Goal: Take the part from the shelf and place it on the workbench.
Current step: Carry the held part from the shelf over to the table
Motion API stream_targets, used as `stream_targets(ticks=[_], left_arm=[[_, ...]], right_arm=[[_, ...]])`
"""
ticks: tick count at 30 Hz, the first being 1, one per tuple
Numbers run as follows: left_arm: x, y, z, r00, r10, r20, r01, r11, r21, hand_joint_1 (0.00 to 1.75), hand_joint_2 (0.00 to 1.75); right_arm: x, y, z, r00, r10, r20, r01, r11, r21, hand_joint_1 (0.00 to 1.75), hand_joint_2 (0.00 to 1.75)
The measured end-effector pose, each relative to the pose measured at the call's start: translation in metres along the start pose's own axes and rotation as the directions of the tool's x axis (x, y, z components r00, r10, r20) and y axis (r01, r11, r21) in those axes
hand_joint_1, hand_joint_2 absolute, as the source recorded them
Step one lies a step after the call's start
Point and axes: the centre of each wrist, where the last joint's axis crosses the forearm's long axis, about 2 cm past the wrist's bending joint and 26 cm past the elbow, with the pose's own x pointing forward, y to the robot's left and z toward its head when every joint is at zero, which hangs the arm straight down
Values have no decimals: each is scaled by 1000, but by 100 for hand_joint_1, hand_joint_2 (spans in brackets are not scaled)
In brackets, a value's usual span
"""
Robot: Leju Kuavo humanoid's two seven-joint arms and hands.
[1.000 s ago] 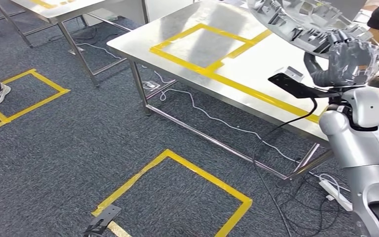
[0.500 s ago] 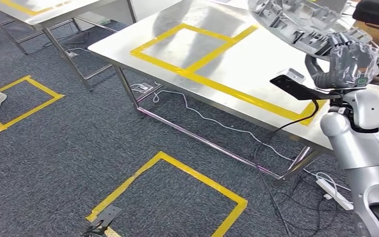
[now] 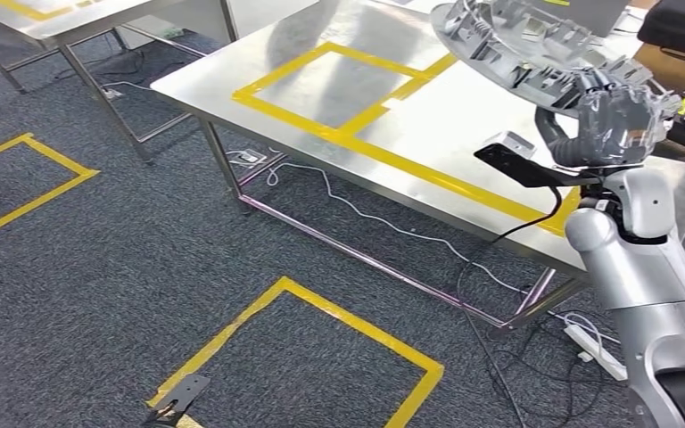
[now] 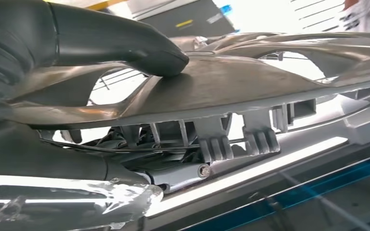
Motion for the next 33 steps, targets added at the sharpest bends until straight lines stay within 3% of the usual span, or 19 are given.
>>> stream_targets(ticks=[33], left_arm=[[0, -2, 0, 1000, 7, 12, -7, 1000, -9, 0, 175]], right_arm=[[-1, 2, -1, 1000, 25, 4, -25, 1000, 16, 175, 175]])
